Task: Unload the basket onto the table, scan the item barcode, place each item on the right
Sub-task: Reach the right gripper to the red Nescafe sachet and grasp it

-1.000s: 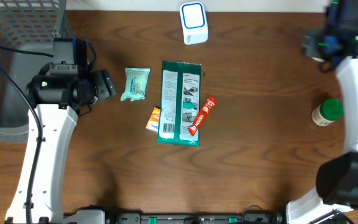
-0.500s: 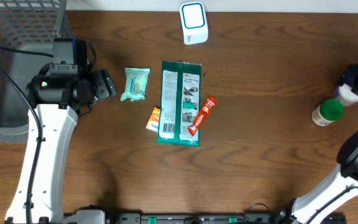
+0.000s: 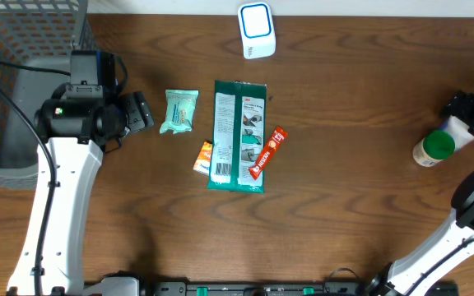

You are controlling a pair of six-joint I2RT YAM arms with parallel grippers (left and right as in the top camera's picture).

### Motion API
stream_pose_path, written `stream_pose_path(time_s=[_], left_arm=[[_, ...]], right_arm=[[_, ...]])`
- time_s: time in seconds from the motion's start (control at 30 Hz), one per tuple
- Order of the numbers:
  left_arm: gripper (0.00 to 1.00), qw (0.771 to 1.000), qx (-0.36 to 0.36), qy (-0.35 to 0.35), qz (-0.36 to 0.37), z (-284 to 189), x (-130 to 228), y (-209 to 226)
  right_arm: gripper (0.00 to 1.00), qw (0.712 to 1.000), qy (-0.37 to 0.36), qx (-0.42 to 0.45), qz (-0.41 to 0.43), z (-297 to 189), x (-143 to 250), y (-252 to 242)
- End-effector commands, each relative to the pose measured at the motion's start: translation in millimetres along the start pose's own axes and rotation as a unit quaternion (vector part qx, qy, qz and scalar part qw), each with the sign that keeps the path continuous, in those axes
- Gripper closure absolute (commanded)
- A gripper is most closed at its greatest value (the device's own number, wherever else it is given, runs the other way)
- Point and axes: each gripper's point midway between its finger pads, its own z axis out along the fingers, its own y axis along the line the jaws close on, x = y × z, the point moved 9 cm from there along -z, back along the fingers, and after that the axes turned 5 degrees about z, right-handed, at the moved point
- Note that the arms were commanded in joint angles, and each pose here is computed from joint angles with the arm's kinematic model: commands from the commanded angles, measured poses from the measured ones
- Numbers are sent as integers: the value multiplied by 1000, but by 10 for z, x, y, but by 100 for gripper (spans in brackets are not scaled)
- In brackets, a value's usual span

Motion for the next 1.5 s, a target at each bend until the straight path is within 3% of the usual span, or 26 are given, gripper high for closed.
stream_pose_path(time_s=[0.0, 0.23, 0.4, 0.67, 0.8, 0.9, 1.03, 1.2, 1.47], left_arm=[[15, 1000, 2, 2, 3, 10, -8, 5], [15, 1000, 2, 2, 2, 10, -8, 5], [14, 1000, 2, 2, 2, 10, -8, 5], [15, 1000, 2, 2, 3, 10, -8, 4], [15, 1000, 2, 2, 2, 10, -8, 4], [15, 1000, 2, 2, 2, 10, -8, 4], [15, 1000, 2, 2, 3, 10, -8, 5], [15, 1000, 2, 2, 3, 10, -8, 5], [14, 1000, 2, 2, 3, 10, -8, 5]], right_arm=[[1, 999, -35, -12, 4, -314, -35, -45], [1, 997, -74, -23, 10, -769, 8, -70], [1, 989, -105, -108, -9, -1315, 199, 202], [1, 965, -14, -244, -95, -1812, 1015, 1075], [2, 947, 84, -283, -128, -1731, 1595, 1731], [14, 946, 112, -268, -147, -1586, 1953, 2063], [31, 966, 104, -190, -141, -1275, 2460, 2356], [41, 974, 109, -144, -137, -866, 3077, 2526], [43, 981, 97, -117, -119, -266, 3745, 2563]])
